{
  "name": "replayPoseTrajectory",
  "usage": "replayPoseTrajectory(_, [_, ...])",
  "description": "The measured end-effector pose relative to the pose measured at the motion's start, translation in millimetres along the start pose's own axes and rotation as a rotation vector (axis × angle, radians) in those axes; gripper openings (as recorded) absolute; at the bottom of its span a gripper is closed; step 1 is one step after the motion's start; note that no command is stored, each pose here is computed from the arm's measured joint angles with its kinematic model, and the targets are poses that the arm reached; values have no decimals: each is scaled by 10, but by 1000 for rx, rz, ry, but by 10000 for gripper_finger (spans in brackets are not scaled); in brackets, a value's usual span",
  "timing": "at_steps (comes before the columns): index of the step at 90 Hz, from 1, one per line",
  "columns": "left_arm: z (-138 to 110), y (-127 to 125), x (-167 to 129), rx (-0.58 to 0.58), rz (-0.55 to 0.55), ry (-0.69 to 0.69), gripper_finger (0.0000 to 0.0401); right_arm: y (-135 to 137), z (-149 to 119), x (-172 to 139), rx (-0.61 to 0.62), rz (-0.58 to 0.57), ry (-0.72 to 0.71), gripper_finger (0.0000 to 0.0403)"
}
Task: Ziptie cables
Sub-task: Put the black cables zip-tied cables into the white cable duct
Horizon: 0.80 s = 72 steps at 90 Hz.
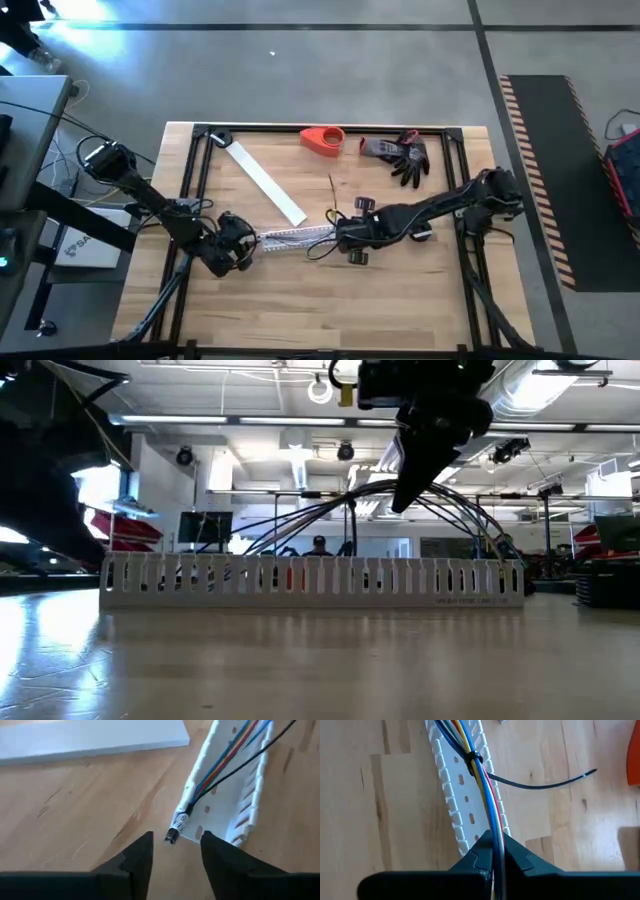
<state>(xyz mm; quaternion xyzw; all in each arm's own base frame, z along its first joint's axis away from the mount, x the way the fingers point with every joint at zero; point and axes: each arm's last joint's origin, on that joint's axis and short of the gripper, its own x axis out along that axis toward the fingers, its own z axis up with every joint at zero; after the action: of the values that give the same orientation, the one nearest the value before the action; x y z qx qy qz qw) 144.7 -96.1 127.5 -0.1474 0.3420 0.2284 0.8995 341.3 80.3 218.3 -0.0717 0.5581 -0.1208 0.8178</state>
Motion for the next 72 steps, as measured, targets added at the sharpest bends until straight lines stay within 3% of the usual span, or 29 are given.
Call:
replayPoseTrajectory(26, [8, -14, 0, -7, -11, -8, 129, -170, -147, 27, -53, -49, 188, 0])
replayPoseTrajectory(53, [10, -19, 0, -17, -15, -11, 120, -293, -126, 83, -153, 23, 220, 1])
replayPoseTrajectory(72, [15, -27, 0, -24, -21, -16, 120, -307, -105, 282, -175, 21, 255, 23])
